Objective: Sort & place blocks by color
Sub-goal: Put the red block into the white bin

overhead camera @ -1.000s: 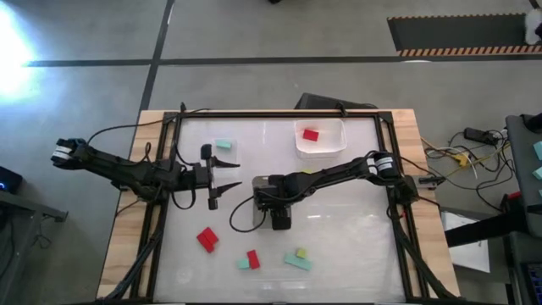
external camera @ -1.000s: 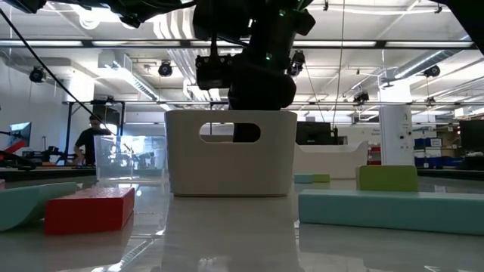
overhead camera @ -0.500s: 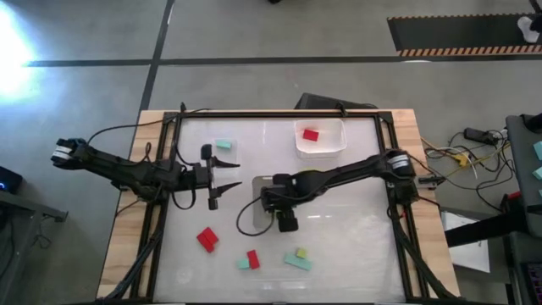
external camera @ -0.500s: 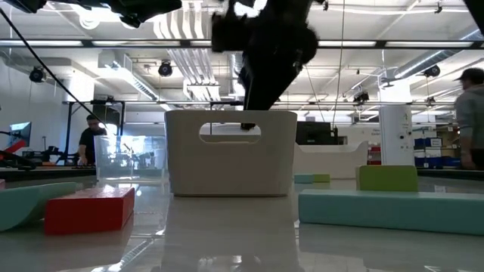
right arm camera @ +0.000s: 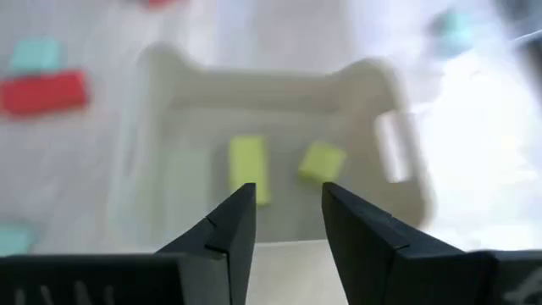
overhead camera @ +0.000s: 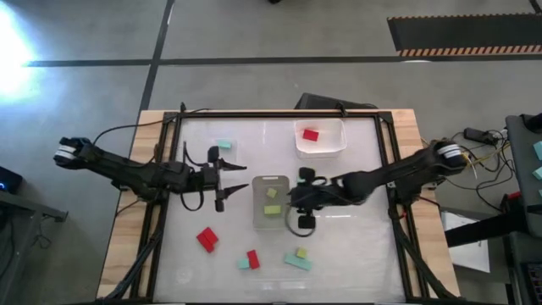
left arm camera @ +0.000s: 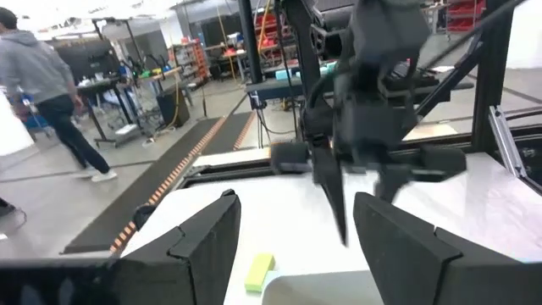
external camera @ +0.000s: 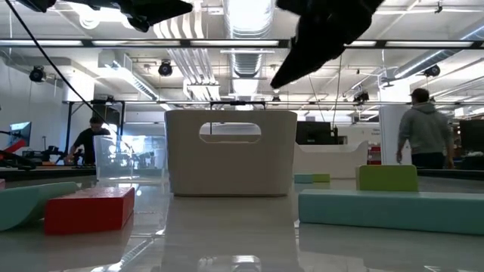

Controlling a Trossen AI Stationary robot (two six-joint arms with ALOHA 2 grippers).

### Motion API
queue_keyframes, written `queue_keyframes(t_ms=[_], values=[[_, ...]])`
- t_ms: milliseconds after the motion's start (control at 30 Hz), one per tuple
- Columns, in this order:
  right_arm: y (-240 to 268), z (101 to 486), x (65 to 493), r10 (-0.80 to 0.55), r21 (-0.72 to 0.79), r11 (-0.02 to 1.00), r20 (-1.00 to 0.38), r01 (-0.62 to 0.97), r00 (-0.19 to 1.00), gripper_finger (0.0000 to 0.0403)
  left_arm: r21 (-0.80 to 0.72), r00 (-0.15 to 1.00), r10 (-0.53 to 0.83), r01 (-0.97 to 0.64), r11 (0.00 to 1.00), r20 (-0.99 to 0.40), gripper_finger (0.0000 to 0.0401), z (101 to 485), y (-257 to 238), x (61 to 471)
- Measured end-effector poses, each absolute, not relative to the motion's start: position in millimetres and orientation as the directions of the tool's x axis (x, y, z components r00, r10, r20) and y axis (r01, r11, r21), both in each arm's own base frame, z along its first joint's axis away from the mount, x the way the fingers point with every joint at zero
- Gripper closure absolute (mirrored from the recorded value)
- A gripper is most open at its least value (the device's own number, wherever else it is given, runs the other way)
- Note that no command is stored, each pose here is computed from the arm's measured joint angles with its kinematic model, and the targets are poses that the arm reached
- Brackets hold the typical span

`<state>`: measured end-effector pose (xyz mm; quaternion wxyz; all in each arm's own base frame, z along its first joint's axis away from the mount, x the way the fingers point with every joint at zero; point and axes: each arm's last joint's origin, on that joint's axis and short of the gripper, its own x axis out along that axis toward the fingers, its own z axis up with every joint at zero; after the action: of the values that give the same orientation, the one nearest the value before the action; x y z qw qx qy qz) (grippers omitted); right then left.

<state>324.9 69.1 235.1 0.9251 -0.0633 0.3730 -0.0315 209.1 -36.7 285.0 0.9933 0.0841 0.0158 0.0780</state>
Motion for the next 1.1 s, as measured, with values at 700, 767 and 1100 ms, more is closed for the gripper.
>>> queue_keyframes(t_ms=[700,767,1100], values=[[74.0,257.9,224.8,-0.054,-0.186,0.982,-0.348,-0.013,0.936,0.0344,-0.070,0.882,0.108,-0.157,0.985,-0.458,0.0186,262.3,-77.1,259.8],[73.2,253.9,223.2,-0.055,-0.193,0.981,-0.343,-0.013,0.938,0.0346,-0.057,0.799,0.108,-0.175,0.983,-0.592,0.0186,256.9,-82.8,259.5],[72.1,241.2,220.3,-0.056,-0.176,0.984,-0.351,-0.007,0.935,0.0346,-0.087,0.386,-0.054,-0.067,0.994,-0.921,0.0201,229.5,-110.9,246.2]])
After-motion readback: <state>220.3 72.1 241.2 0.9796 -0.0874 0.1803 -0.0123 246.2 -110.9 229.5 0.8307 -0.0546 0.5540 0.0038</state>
